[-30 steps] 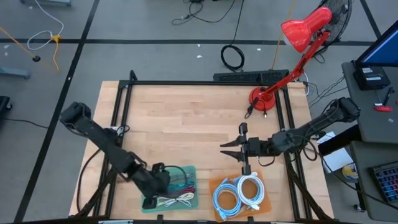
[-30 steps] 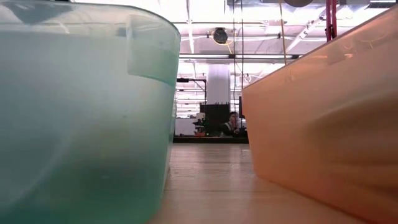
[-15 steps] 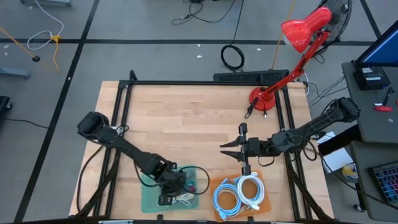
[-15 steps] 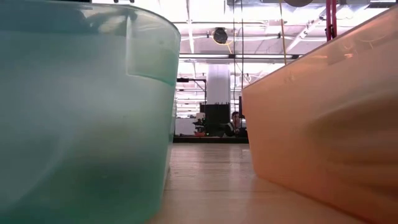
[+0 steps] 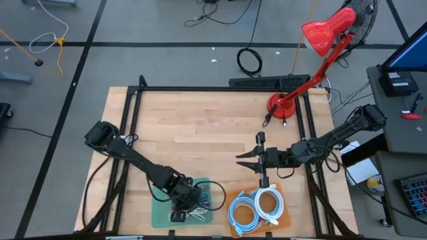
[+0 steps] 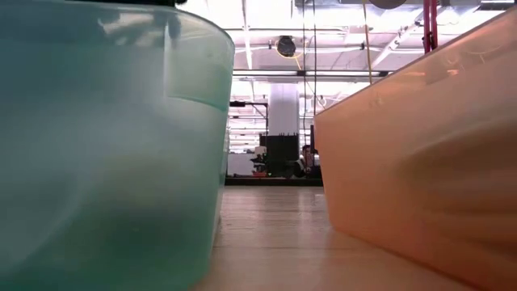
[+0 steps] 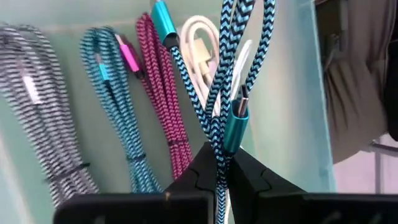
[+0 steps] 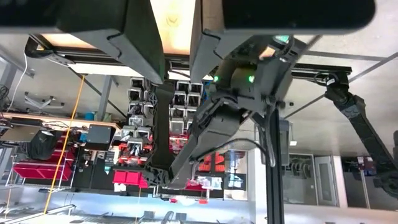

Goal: Pick & Place USB Port
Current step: Put the blue charger cable into the green bin

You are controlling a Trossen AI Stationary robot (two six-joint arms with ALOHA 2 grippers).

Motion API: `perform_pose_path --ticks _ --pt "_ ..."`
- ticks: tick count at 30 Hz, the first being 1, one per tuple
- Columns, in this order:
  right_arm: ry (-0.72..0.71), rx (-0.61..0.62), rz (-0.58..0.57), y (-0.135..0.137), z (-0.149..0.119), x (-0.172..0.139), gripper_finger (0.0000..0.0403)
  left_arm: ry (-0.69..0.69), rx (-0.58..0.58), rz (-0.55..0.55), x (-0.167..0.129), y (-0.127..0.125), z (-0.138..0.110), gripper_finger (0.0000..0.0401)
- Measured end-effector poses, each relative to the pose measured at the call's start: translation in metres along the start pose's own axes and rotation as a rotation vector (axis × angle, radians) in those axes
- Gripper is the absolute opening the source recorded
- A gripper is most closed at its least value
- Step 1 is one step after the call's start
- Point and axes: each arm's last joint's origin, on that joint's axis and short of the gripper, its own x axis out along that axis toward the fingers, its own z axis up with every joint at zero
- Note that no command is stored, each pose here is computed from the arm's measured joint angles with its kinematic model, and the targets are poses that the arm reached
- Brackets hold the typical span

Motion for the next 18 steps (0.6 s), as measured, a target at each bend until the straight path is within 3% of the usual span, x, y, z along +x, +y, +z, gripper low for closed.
perform_pose_path --ticks 8,18 --pt "0.003 0.014 0.001 0.0 0.0 0.0 0.0065 0.045 0.004 0.019 0.019 0.014 0.001 0.0017" --pt "0.004 0.014 0.001 0.0 0.0 0.0 0.0063 0.012 0.02 0.067 0.013 0.016 0.007 0.0131"
